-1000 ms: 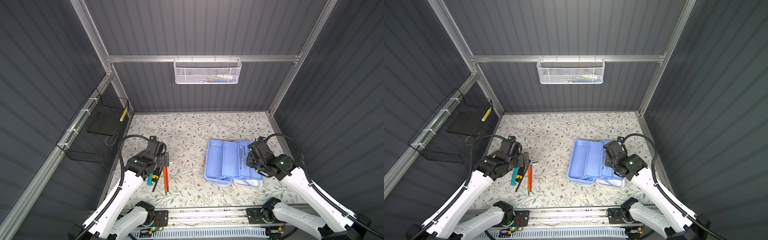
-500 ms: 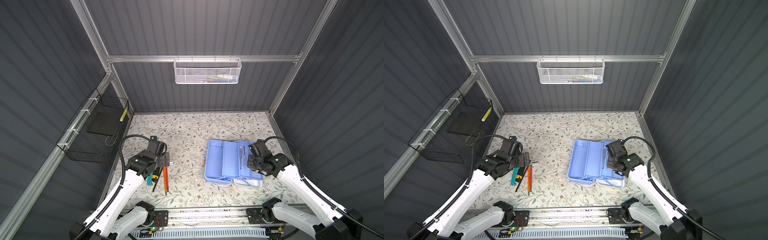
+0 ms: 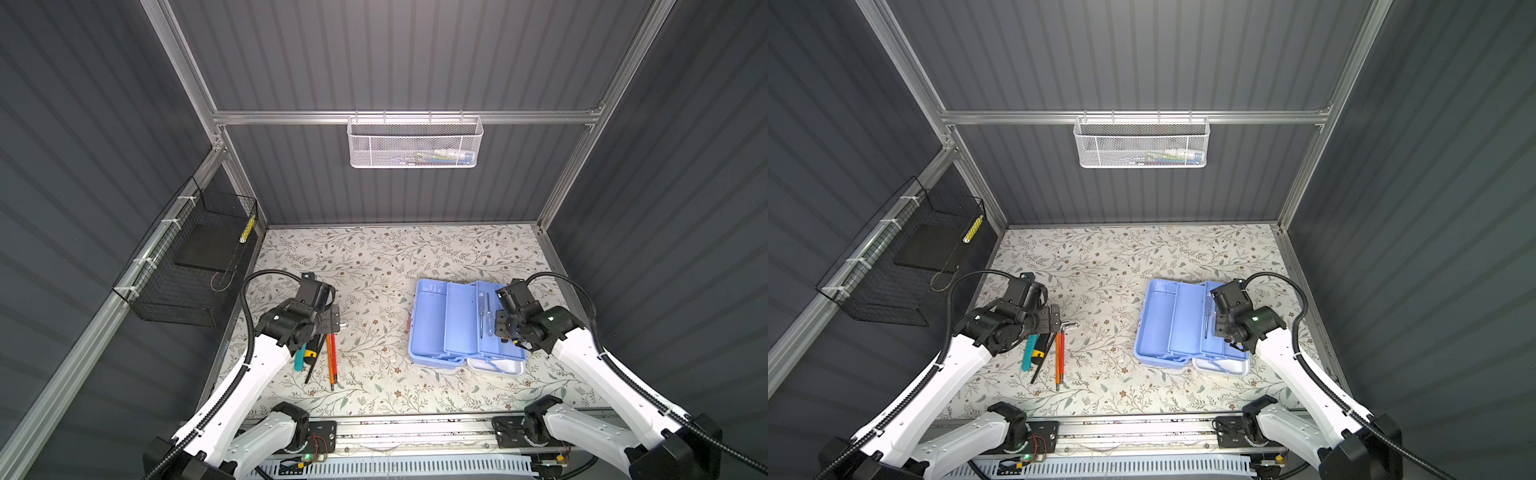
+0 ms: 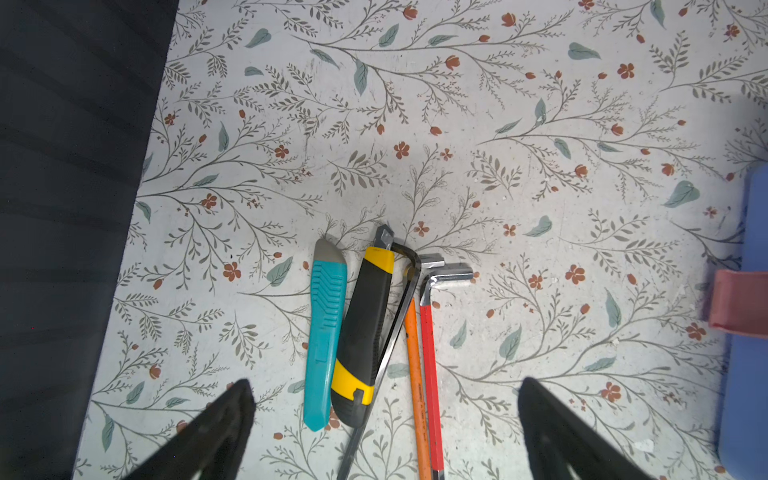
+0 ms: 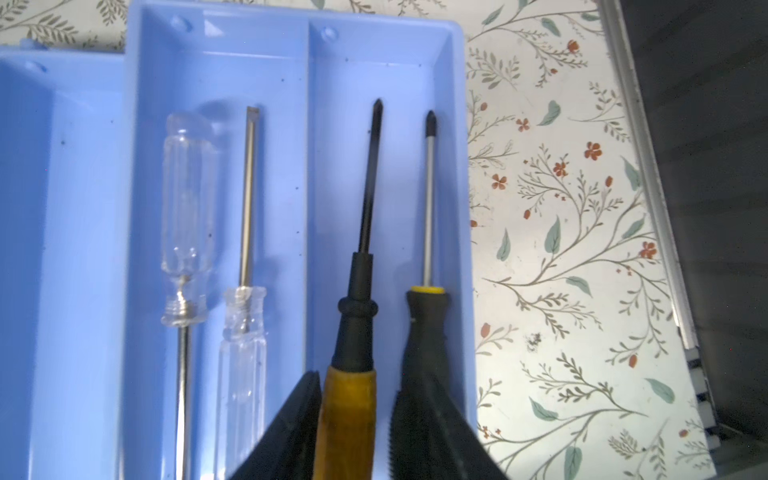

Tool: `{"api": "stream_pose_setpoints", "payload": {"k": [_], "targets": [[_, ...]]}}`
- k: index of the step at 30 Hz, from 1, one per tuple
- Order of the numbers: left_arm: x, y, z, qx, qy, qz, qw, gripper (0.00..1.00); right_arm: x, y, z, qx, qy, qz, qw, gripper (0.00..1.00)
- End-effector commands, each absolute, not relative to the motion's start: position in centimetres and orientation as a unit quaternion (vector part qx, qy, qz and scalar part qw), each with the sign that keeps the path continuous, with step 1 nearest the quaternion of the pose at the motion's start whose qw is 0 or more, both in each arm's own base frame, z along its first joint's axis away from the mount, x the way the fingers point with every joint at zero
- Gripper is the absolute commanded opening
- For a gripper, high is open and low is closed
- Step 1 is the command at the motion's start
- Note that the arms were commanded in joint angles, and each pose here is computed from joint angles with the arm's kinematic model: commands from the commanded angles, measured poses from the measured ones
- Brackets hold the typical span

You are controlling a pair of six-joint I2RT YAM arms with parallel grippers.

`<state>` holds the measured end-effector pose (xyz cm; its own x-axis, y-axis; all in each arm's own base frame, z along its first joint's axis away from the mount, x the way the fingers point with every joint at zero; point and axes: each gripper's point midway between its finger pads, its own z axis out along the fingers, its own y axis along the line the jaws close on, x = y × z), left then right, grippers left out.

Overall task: Pack the tool kit
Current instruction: 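Lower the screwdriver into the compartment and open the right gripper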

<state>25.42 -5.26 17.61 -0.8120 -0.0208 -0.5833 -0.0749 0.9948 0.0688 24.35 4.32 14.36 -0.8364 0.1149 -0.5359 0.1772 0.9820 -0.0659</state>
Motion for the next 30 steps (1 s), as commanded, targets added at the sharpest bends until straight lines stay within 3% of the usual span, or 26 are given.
{"api": "stream_pose_setpoints", "payload": {"k": [1,5,11,17,24,30], "targets": [[25.7,-5.4,17.2,-0.060,0.951,0.029,0.300,0.99,24.3,4.2,15.7,0.070,0.955,-0.057,0.283,0.47],[25.3,-4.7,15.8,-0.096,0.952,0.044,0.287,1.00,24.9,5.7,18.4,0.061,0.946,-0.015,0.317,0.50],[25.4,-1.4,13.1,-0.220,0.916,0.041,0.332,0.99,26.4,14.1,20.7,-0.021,0.928,0.097,0.359,0.54],[25.0,0.8,9.2,-0.265,0.919,0.051,0.288,1.00,26.7,20.4,18.2,-0.079,0.928,0.151,0.331,0.55],[24.2,-0.2,6.4,-0.294,0.916,-0.005,0.273,0.99,24.7,26.4,15.4,-0.155,0.930,0.185,0.279,0.56],[22.6,-0.7,4.9,-0.313,0.911,-0.033,0.265,1.00,24.3,28.6,12.9,-0.157,0.934,0.199,0.251,0.56]]}}
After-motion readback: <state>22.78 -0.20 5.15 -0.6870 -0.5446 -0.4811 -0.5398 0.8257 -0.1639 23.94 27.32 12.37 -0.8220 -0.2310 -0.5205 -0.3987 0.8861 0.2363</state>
